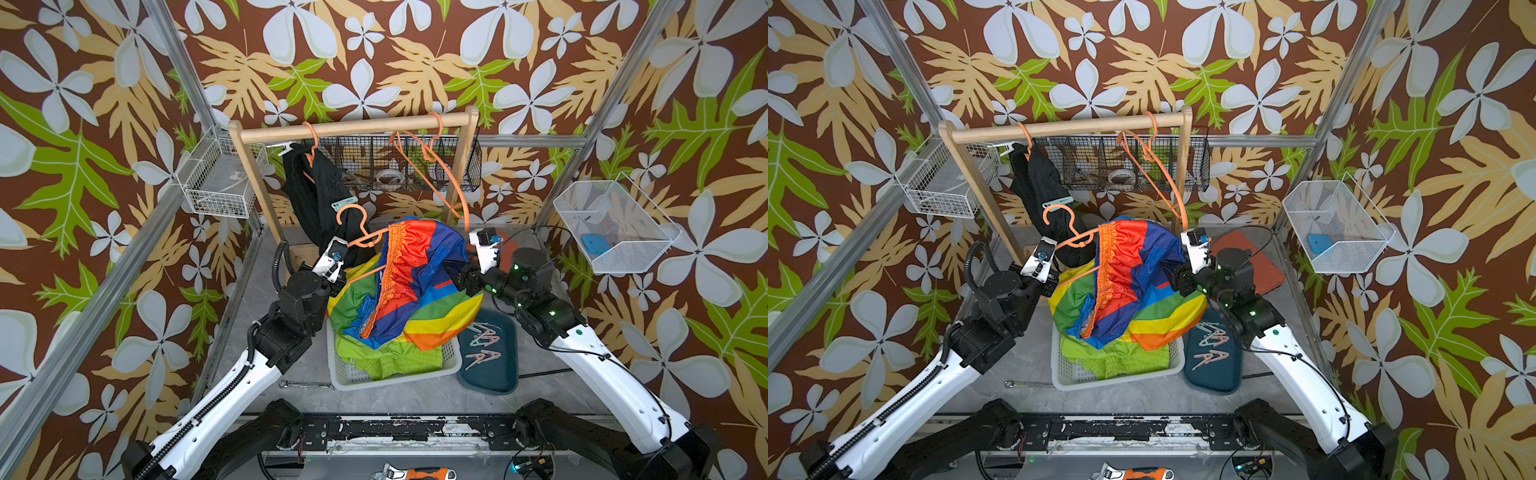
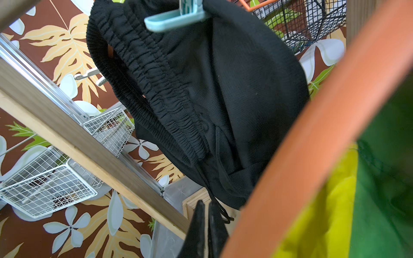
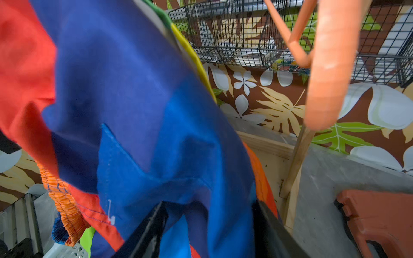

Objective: Remove the clothespins securing shorts to the hanger
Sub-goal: Remove the shorts from the hanger.

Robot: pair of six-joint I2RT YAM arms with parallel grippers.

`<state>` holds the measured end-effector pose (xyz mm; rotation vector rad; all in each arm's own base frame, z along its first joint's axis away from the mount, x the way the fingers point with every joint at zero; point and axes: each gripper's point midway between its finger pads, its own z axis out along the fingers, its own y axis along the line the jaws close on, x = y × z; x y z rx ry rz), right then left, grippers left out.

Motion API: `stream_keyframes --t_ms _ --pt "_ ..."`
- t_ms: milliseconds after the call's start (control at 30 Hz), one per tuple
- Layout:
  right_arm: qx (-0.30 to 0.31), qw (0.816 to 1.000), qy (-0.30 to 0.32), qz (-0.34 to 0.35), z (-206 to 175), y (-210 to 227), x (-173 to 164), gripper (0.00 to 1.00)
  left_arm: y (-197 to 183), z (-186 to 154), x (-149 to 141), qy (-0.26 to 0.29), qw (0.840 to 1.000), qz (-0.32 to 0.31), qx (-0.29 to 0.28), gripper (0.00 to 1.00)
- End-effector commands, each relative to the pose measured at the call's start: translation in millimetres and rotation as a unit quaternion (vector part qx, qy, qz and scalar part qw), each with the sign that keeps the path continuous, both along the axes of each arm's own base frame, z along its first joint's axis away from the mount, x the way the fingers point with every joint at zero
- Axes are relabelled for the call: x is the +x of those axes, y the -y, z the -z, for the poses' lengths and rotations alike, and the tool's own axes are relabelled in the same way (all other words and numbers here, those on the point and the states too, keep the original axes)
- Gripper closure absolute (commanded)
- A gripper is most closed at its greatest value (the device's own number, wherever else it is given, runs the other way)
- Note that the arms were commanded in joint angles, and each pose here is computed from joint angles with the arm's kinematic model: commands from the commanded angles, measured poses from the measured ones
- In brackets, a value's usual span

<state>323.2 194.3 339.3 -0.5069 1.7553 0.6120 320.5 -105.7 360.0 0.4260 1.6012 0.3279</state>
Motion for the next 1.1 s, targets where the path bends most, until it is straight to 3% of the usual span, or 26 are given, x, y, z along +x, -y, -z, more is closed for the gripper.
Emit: stream_keyframes --t_ms 0,67,367,533,633,800,1067 --pt "0.009 0.999 0.031 -0.006 -17.8 -3.6 3.6 0.84 -0.2 -11.6 0.5 0.022 0.999 -0.002 -0.025 1.0" --pt "0.008 1.0 0.027 0.0 -17.6 -1.8 4.2 1.0 -1.6 -11.3 0.6 0.022 0.999 -0.006 -0.024 1.0" --pt "-0.016 0.995 0.011 0.094 -8.8 41.8 4.9 1.0 -29.6 -3.6 5.3 -0.003 0.995 -0.099 -0.021 1.0" --pt "-0.008 0.991 0.005 0.132 -7.6 67.0 6.5 1.0 -61.0 0.7 -8.3 -0.006 0.986 -0.131 -0.101 1.0" --pt "-0.004 0.991 0.002 0.137 -6.1 72.3 7.2 1.0 -81.1 1.7 -18.1 -0.006 0.979 -0.162 -0.119 1.0" --pt "0.012 0.994 0.002 0.108 -5.4 62.1 3.4 1.0 -105.4 -13.1 -33.5 0.018 0.969 -0.2 -0.147 1.0" --pt "0.058 0.995 0.071 -0.043 -48.4 7.3 -39.6 1.0 -106.3 -47.6 -38.7 0.069 0.964 -0.184 -0.18 1.0"
